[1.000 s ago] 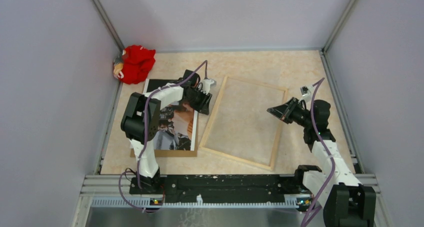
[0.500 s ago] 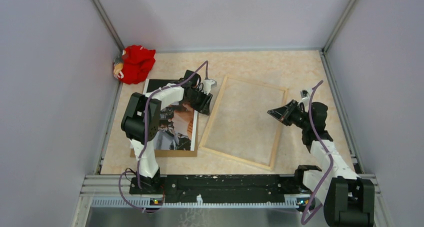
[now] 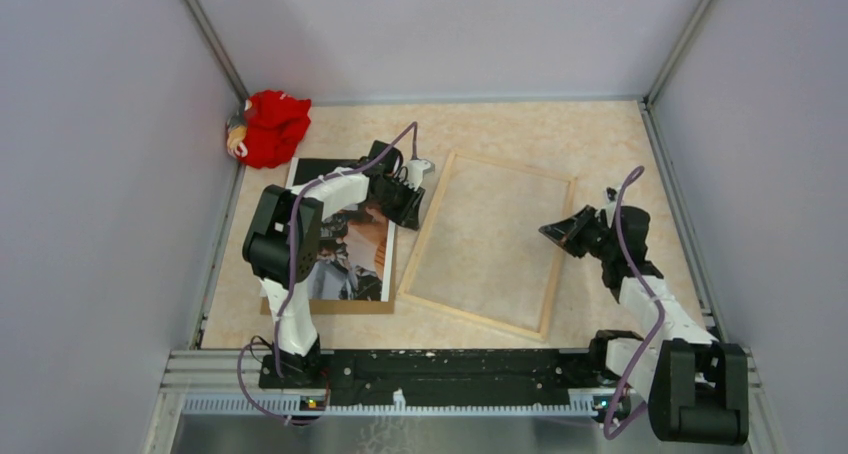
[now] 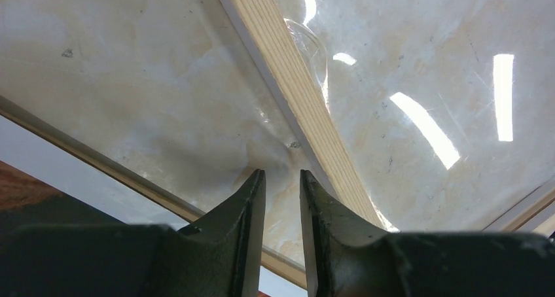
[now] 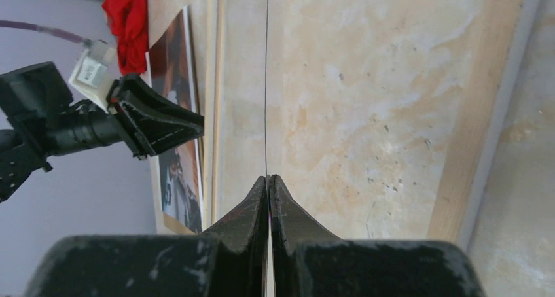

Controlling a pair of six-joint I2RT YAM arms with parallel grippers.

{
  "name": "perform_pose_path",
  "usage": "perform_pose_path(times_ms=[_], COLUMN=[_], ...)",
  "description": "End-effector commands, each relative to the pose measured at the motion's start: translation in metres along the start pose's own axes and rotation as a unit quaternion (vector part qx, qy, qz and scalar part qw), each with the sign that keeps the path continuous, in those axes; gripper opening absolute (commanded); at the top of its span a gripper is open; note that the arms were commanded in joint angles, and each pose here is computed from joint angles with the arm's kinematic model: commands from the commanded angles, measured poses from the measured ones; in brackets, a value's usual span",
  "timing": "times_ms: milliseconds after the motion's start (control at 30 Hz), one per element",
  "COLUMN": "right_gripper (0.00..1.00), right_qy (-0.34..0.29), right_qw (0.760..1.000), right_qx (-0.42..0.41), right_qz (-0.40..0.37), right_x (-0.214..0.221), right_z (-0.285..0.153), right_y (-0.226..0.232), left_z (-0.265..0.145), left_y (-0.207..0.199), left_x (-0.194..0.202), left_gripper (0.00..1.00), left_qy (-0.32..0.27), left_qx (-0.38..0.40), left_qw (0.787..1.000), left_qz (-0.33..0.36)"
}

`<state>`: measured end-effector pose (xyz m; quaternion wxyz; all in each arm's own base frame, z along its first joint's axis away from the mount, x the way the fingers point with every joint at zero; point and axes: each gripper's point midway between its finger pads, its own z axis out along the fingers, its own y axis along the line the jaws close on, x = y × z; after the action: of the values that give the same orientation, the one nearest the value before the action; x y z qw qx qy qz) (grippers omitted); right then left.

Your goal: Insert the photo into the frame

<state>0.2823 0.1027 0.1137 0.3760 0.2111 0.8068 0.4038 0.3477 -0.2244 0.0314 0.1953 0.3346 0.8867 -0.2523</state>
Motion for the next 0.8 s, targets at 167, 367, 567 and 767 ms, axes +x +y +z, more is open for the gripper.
perform_pose_path(times_ms=[167, 367, 567, 767], right_gripper=[0.0, 0.0, 0.0, 0.0], right_qy=[-0.019, -0.018, -0.019, -0.013], right_qw=[0.999, 0.997, 0.994, 0.992], right_qx=[0.026, 0.039, 0.046, 0.035], right_qz=[0.042, 0.063, 0.096, 0.119], right_x=[0.003, 0.008, 0.01, 0.007], right_z=[-0.001, -0.002, -0.007, -0.01], right_y=[-0.016, -0.022, -0.019, -0.006], left_z=[0.005, 0.005, 0.006, 0.006], left_y=[-0.005, -0.007, -0.008, -0.008], left_x=[0.0, 0.0, 0.001, 0.002], left_gripper=[0.29, 0.28, 0.27, 0.25], left_qy=[-0.006, -0.007, -0.006, -0.006], left_qx=[0.017, 0.02, 0.021, 0.021], left_qw=[1.0, 1.0, 1.0, 1.0], left_qz=[0.005, 0.004, 0.004, 0.004])
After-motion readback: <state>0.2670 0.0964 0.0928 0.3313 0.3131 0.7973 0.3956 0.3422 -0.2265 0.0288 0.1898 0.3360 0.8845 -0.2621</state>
